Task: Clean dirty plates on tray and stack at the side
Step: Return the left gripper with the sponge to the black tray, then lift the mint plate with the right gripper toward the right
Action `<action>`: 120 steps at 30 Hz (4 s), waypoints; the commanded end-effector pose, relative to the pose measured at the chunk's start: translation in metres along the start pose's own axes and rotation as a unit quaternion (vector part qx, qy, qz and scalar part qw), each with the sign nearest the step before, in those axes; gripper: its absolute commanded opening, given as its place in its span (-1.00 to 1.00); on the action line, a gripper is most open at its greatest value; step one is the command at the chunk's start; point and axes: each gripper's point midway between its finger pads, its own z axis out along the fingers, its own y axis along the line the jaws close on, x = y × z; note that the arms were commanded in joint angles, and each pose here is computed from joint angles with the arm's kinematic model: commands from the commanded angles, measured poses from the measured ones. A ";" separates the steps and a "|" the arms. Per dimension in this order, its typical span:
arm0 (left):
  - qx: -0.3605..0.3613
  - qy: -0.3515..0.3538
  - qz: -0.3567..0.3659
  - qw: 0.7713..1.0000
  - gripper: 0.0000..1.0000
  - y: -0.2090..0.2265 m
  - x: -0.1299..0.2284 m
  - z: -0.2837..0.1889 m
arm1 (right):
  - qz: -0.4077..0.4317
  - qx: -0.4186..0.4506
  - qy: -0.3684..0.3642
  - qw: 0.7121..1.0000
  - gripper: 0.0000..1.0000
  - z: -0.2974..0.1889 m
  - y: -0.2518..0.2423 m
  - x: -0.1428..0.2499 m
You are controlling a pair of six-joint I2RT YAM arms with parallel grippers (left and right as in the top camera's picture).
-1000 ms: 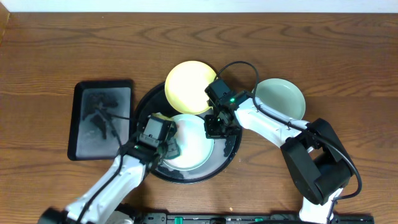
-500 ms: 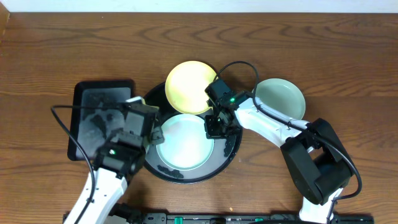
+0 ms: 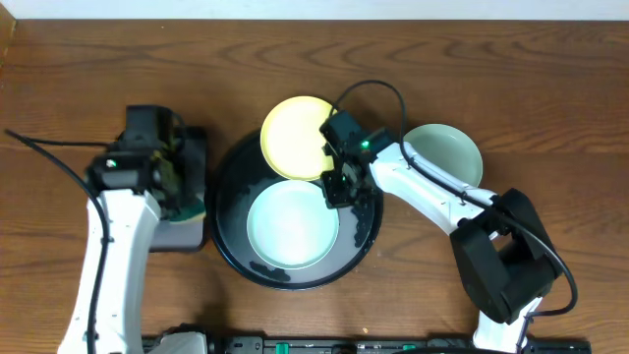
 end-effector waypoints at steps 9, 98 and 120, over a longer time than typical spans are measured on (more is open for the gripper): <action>-0.022 0.016 -0.016 0.999 -0.85 0.020 -0.032 0.038 | -0.026 0.019 -0.017 0.999 -0.69 0.005 -0.006 -0.007; -0.015 0.021 0.007 1.000 -0.85 0.016 -0.050 0.077 | 0.001 -0.032 0.058 0.998 -0.98 0.027 -0.006 0.005; -0.015 0.021 0.007 1.000 -0.85 0.016 -0.050 0.077 | -0.060 -0.107 0.032 0.992 -0.97 -0.006 0.008 -0.005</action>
